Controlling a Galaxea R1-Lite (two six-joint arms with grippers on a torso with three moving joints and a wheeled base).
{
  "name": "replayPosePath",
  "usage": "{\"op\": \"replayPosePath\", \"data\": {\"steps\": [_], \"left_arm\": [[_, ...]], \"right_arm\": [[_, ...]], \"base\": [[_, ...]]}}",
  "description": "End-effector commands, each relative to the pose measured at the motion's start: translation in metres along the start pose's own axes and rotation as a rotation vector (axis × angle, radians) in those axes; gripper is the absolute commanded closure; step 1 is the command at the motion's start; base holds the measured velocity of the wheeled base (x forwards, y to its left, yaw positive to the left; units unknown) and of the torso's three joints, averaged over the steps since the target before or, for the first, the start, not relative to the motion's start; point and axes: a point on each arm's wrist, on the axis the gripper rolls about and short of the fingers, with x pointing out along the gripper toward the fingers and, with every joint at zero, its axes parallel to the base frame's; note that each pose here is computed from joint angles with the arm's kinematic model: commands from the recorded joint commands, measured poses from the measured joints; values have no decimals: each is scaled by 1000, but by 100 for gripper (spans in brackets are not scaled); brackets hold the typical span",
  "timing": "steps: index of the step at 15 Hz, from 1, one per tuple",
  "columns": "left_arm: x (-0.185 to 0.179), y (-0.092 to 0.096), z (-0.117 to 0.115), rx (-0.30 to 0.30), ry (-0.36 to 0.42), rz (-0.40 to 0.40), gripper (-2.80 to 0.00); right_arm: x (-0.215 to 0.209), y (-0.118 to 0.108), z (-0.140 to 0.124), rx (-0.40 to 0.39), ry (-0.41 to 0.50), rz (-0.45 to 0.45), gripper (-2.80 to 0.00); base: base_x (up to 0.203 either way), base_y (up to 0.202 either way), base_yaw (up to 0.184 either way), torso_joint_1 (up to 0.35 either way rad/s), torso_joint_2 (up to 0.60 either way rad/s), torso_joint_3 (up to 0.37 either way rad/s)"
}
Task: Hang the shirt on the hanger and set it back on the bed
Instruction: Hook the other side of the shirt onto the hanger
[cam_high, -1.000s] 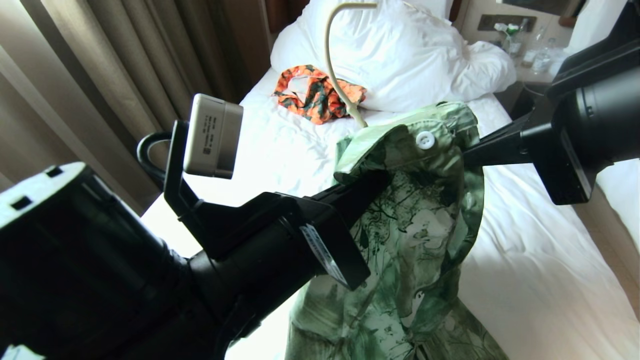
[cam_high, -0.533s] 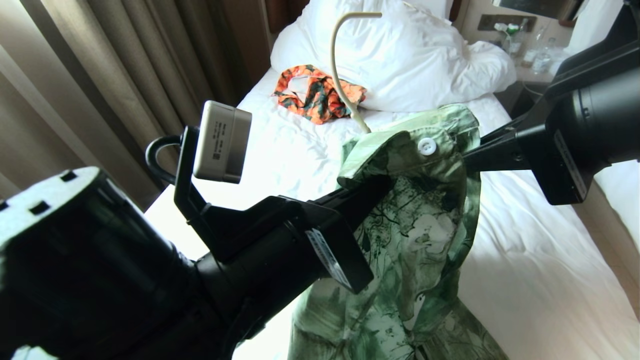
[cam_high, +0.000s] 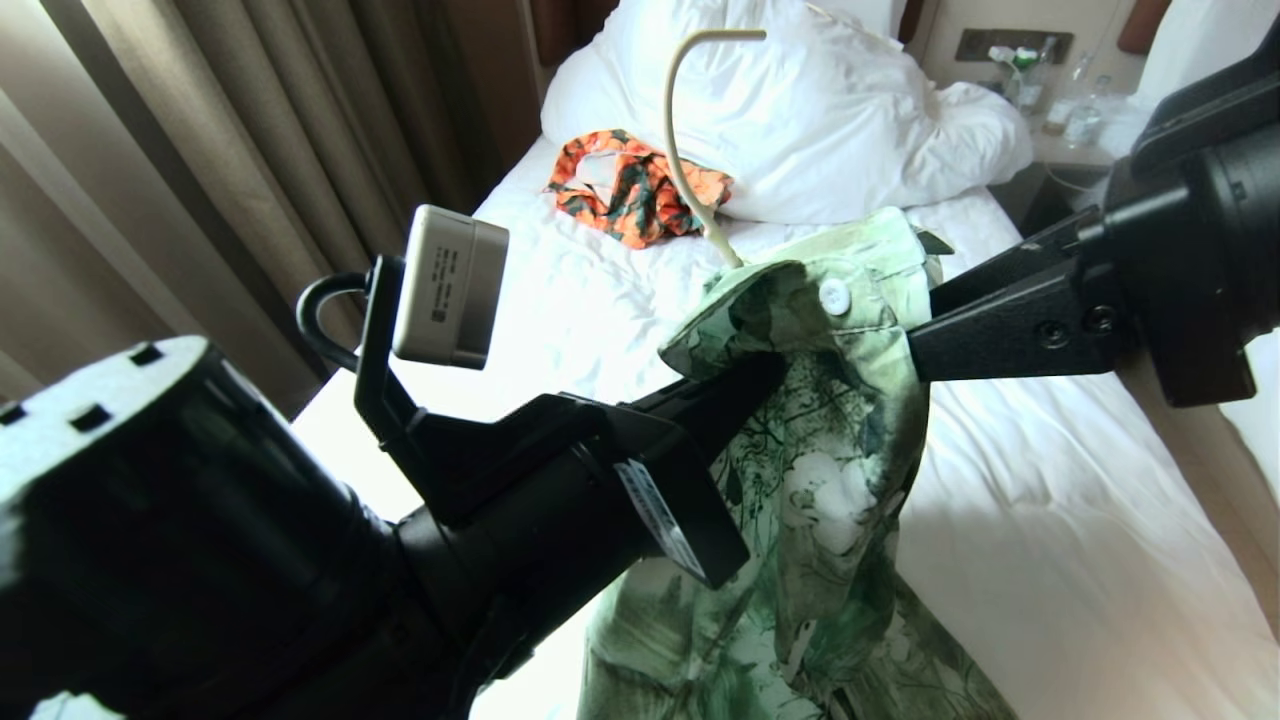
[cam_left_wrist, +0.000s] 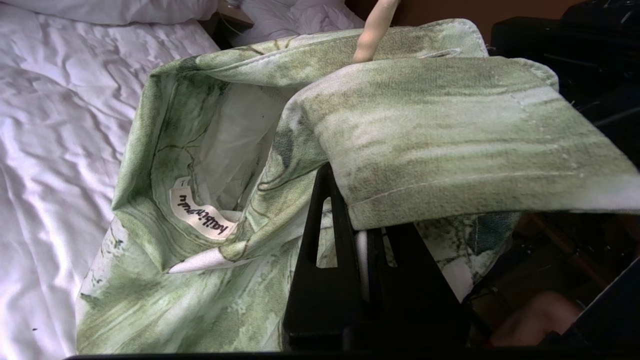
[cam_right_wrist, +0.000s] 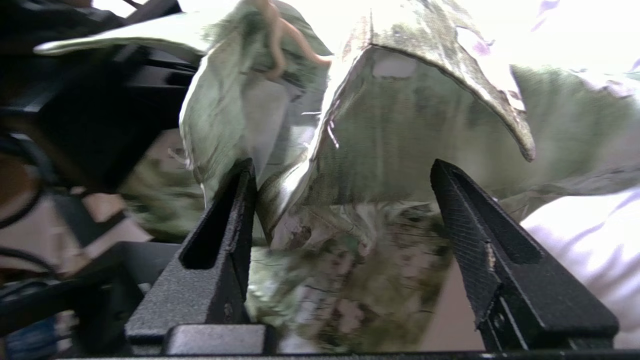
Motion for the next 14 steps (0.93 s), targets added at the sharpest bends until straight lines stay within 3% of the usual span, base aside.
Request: {"op": "replayPosePath", "data": {"steps": [1, 4, 8, 14], "left_arm": [[0, 0, 1, -3, -7, 1, 0], [0, 0, 1, -4, -9, -1, 0], [0, 0, 1, -4, -10, 1, 0], [-2, -1, 4, -6, -20, 0, 0]], "right_arm": [[-17, -12, 0, 118, -37, 181, -280], [-30, -26, 1, 236, -115, 358, -280], [-41, -25, 26, 215, -382, 433, -280], [-53, -18, 53, 161, -543, 485, -280]], "base": [[0, 0, 0, 0, 0, 0], [0, 0, 0, 0, 0, 0], [0, 0, 0, 0, 0, 0], [0, 0, 0, 0, 0, 0]]}}
